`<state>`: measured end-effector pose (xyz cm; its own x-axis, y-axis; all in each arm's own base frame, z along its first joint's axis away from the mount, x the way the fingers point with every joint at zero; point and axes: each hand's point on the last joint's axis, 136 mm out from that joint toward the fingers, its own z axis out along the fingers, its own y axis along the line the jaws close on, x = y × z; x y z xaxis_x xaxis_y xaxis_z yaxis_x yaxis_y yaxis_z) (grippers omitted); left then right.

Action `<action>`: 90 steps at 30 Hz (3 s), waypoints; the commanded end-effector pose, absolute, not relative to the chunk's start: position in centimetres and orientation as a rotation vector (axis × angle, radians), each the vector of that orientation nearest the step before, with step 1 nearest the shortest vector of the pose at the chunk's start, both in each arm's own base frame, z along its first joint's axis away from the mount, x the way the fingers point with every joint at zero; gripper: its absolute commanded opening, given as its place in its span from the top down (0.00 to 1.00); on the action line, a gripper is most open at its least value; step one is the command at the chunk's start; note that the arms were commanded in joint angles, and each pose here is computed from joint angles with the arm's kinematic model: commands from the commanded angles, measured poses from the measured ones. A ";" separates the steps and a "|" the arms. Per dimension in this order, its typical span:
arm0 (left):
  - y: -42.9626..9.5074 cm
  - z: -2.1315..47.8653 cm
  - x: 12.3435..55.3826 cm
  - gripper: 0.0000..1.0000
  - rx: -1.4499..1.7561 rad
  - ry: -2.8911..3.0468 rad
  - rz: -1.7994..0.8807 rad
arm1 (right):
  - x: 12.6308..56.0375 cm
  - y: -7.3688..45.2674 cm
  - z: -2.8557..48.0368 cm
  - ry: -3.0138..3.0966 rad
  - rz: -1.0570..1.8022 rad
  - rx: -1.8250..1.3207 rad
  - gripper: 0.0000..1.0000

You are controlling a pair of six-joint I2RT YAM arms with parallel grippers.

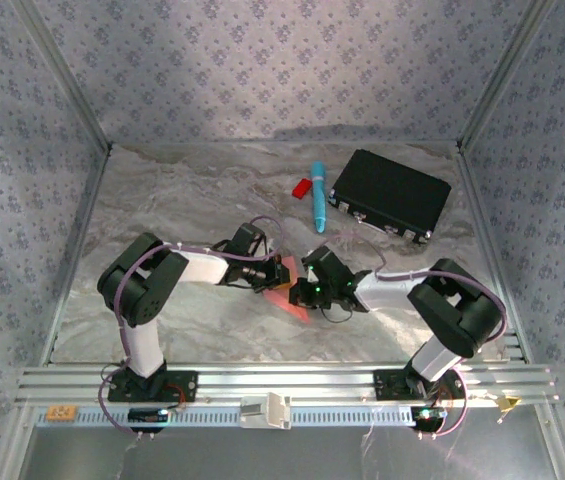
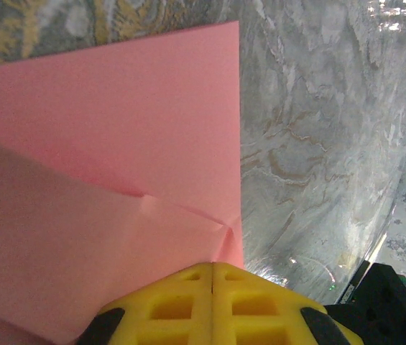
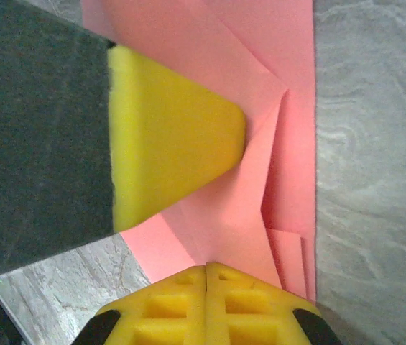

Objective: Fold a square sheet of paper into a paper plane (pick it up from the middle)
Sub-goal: Fourth fold the wing at the center of the table.

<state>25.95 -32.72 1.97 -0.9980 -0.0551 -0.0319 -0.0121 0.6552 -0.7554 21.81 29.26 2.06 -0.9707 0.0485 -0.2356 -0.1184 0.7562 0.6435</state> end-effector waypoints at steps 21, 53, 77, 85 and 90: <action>-32.8 3.7 24.8 0.92 0.031 2.834 -1.201 | 19.7 26.3 -0.6 2.802 0.955 0.064 0.96; -32.6 1.3 24.9 0.94 0.048 2.899 -1.114 | 19.5 25.6 -1.6 2.848 0.874 0.062 0.97; -32.3 0.1 25.2 0.95 -0.051 2.912 -1.103 | 18.9 25.1 -2.4 2.865 0.868 0.089 1.00; -30.9 0.4 27.9 0.95 -0.055 2.861 -1.096 | 18.4 24.5 -2.9 2.879 0.847 0.085 1.00; -29.4 0.8 29.8 0.95 -0.061 2.848 -1.064 | 18.3 24.5 -2.9 2.879 0.851 0.075 1.00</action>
